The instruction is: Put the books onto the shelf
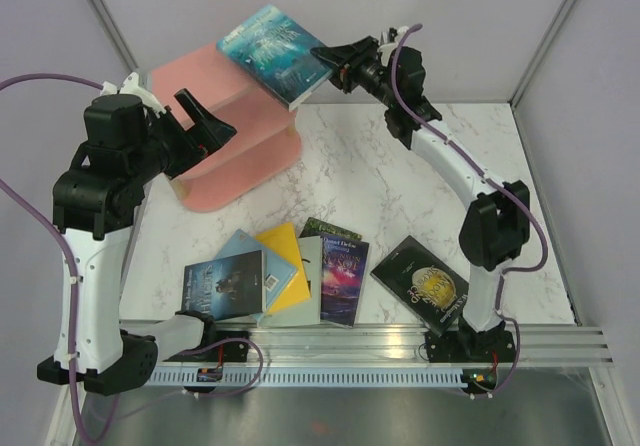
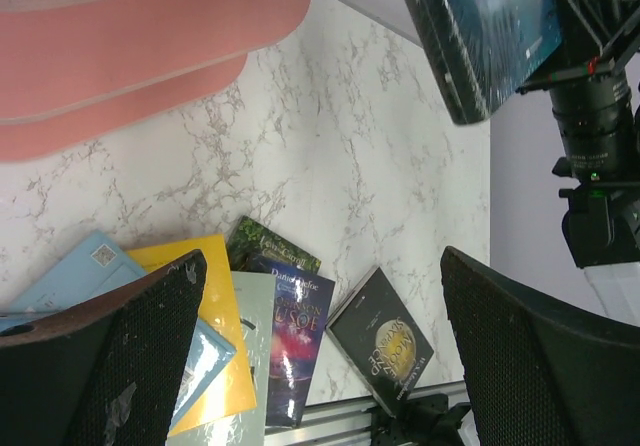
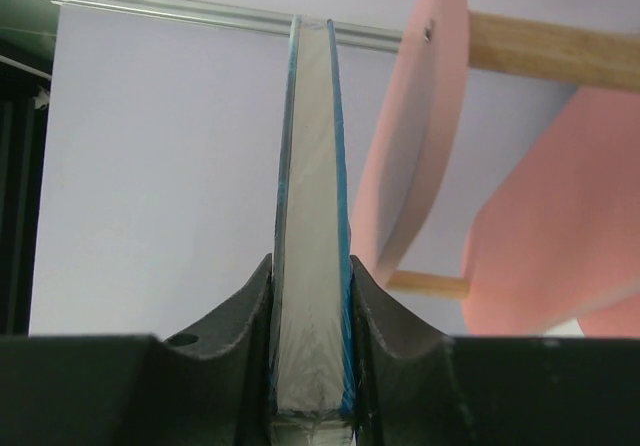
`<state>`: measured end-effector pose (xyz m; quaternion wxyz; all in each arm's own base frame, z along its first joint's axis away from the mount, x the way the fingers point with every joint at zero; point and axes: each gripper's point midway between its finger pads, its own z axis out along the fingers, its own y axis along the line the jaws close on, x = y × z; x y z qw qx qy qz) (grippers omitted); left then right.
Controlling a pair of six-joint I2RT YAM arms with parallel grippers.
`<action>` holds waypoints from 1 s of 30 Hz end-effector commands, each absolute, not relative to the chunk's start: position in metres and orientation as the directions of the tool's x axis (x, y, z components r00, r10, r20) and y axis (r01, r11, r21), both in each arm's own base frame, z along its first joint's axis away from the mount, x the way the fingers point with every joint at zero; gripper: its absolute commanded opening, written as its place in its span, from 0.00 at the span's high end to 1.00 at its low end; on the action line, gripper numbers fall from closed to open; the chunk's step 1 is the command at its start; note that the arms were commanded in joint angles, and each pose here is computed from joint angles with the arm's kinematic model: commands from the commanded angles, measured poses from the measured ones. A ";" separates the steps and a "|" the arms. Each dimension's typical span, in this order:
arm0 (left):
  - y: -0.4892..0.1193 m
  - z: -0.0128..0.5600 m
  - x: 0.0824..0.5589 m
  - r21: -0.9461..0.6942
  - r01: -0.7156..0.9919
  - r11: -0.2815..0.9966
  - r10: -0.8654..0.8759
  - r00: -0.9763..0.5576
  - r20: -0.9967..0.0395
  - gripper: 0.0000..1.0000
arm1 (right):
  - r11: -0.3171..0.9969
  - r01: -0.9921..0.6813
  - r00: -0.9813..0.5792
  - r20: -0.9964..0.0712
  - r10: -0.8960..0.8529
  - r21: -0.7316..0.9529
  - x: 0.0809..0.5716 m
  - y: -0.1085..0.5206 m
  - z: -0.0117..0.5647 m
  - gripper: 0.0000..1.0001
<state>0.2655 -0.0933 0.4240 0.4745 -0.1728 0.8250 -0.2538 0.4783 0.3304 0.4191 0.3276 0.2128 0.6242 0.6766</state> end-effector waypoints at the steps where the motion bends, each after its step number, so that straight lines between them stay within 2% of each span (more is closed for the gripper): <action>1: -0.089 0.426 0.265 -0.555 -0.030 0.832 -0.500 -0.473 -0.725 0.00 | -0.172 -0.366 -0.663 -0.126 0.738 0.915 0.474 0.332 0.516 1.00; 2: -0.089 0.427 0.265 -0.556 -0.027 0.831 -0.501 -0.472 -0.726 0.00 | -0.173 -0.381 -0.651 -0.130 0.748 0.908 0.477 0.333 0.525 1.00; 4: -0.090 0.429 0.265 -0.560 -0.021 0.828 -0.502 -0.472 -0.725 0.00 | -0.137 -0.323 -0.652 -0.115 0.749 0.936 0.500 0.346 0.497 1.00; 6: -0.092 0.427 0.266 -0.562 -0.016 0.827 -0.500 -0.479 -0.722 0.00 | -0.123 -0.331 -0.640 -0.127 0.758 0.936 0.506 0.353 0.501 1.00; 7: -0.092 0.427 0.266 -0.563 -0.015 0.826 -0.499 -0.481 -0.720 0.00 | -0.086 -0.276 -0.644 -0.118 0.756 0.957 0.522 0.362 0.474 1.00; 8: -0.093 0.426 0.266 -0.565 -0.014 0.825 -0.500 -0.484 -0.718 0.00 | -0.090 -0.293 -0.640 -0.126 0.758 0.952 0.522 0.364 0.483 1.00; 12: -0.094 0.416 0.265 -0.563 -0.021 0.826 -0.495 -0.504 -0.708 0.00 | -0.081 -0.248 -0.645 -0.103 0.757 0.965 0.535 0.382 0.457 1.00; 14: -0.094 0.413 0.265 -0.558 -0.023 0.829 -0.490 -0.509 -0.707 0.01 | -0.069 -0.229 -0.644 -0.099 0.758 0.971 0.540 0.384 0.444 0.85; 16: -0.093 0.411 0.266 -0.551 -0.024 0.834 -0.484 -0.511 -0.710 0.01 | -0.056 -0.232 -0.640 -0.109 0.761 0.971 0.539 0.383 0.442 0.59; 17: -0.093 0.408 0.266 -0.548 -0.028 0.836 -0.481 -0.516 -0.709 0.01 | -0.046 -0.222 -0.640 -0.110 0.760 0.974 0.539 0.383 0.436 0.41; 19: -0.094 0.406 0.267 -0.546 -0.027 0.837 -0.478 -0.521 -0.707 0.01 | -0.043 -0.230 -0.641 -0.117 0.759 0.972 0.535 0.382 0.436 0.32; 20: -0.095 0.402 0.268 -0.547 -0.029 0.837 -0.476 -0.531 -0.701 0.01 | -0.030 -0.215 -0.646 -0.119 0.754 0.976 0.536 0.381 0.426 0.14; 23: -0.097 0.400 0.268 -0.551 -0.022 0.834 -0.473 -0.542 -0.695 0.01 | -0.018 -0.192 -0.664 -0.116 0.739 0.981 0.530 0.380 0.411 0.05; 30: -0.099 0.394 0.267 -0.547 -0.013 0.837 -0.461 -0.554 -0.693 0.01 | -0.017 -0.209 -0.667 -0.130 0.733 0.978 0.506 0.365 0.410 0.04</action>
